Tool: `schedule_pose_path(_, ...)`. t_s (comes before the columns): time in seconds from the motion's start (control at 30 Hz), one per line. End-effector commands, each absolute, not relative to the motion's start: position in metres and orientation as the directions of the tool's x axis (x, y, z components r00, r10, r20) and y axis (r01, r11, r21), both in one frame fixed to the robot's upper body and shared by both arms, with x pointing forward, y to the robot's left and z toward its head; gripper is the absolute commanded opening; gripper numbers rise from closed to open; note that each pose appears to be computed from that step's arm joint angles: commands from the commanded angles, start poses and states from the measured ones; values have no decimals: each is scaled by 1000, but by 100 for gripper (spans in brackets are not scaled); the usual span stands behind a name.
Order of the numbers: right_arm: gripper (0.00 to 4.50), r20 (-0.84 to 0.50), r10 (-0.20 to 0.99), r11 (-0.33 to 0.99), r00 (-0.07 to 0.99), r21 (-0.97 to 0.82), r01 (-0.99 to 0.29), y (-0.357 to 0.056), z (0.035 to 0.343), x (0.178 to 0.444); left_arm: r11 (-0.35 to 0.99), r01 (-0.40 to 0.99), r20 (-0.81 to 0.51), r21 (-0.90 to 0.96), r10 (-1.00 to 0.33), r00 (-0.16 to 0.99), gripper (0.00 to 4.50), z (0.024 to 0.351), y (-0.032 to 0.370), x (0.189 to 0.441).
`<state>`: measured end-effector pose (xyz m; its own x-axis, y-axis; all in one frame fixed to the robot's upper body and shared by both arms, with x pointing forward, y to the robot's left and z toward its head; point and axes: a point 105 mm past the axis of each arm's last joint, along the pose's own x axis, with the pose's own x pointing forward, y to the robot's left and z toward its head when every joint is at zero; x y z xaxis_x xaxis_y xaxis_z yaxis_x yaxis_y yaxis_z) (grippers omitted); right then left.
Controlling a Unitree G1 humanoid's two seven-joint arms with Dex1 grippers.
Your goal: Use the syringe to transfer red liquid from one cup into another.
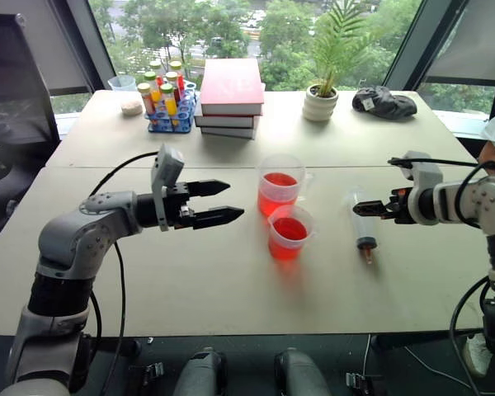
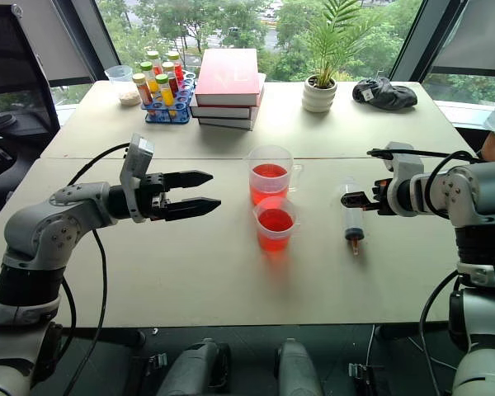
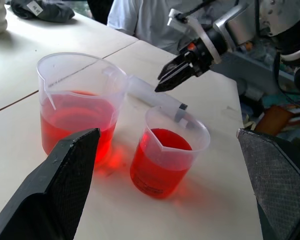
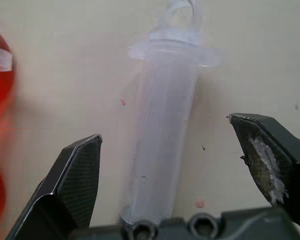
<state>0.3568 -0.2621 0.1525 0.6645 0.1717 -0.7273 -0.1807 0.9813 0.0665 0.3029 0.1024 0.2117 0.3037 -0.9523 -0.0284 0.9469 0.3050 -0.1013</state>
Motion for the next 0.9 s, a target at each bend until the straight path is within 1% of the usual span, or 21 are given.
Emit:
schedule_pose_path(0.03, 447, -732, 154, 980, 663, 28, -197, -264, 149, 370, 306, 950, -9, -58, -952, 306, 450, 217, 102, 301)
schedule_pose_path(0.13, 447, -751, 143, 976, 644, -2, -219, -264, 138, 377, 319, 946, -8, -56, -948, 319, 450, 214, 103, 300)
schedule_pose_path(0.23, 447, -757, 150, 970, 636, -12, -242, -263, 135, 382, 327, 943, -4, -54, -945, 327, 450, 214, 103, 299)
schedule_pose_path(0.27, 395, -758, 153, 968, 635, -15, -251, -262, 136, 383, 333, 942, -3, -52, -943, 333, 450, 214, 104, 299)
schedule_pose_path(0.3, 361, -758, 157, 966, 633, -14, -257, -262, 136, 384, 337, 940, -2, -50, -941, 337, 450, 215, 105, 299)
schedule_pose_path(0.33, 314, -758, 160, 965, 632, -16, -262, -261, 137, 385, 340, 939, -2, -49, -940, 340, 450, 215, 105, 299)
schedule_pose_path(0.43, 160, -756, 165, 962, 633, -17, -271, -260, 139, 388, 345, 937, -3, -45, -938, 345, 450, 215, 105, 300)
schedule_pose_path(0.47, 144, -755, 166, 962, 635, -18, -274, -260, 141, 388, 346, 937, -3, -44, -938, 347, 450, 215, 106, 301)
schedule_pose_path(0.53, 144, -742, 160, 962, 651, -30, -270, -262, 148, 389, 350, 936, -4, -39, -937, 350, 450, 216, 106, 302)
schedule_pose_path(0.6, 144, -696, 152, 961, 702, -64, -271, -263, 165, 393, 352, 935, -4, -35, -936, 352, 450, 217, 107, 303)
schedule_pose_path(0.67, 144, -596, 186, 944, 781, -111, -310, -258, 194, 399, 356, 934, -6, -26, -935, 356, 450, 219, 109, 306)
schedule_pose_path(0.73, 144, -411, 290, 923, 864, -118, -366, -239, 235, 404, 358, 934, -6, -18, -934, 357, 450, 222, 110, 308)
schedule_pose_path(0.77, 144, -277, 366, 902, 889, -129, -411, -226, 260, 404, 357, 934, -5, -14, -934, 357, 450, 224, 111, 310)
schedule_pose_path(0.8, 144, -162, 422, 885, 892, -138, -444, -215, 280, 401, 356, 934, -4, -12, -935, 356, 450, 225, 111, 311)
schedule_pose_path(0.83, 144, -76, 461, 873, 884, -138, -467, -207, 294, 397, 353, 935, -4, -10, -936, 353, 450, 227, 111, 312)
schedule_pose_path(0.9, 144, 86, 537, 842, 839, -113, -527, -187, 318, 389, 343, 939, -9, -3, -939, 343, 450, 229, 110, 314)
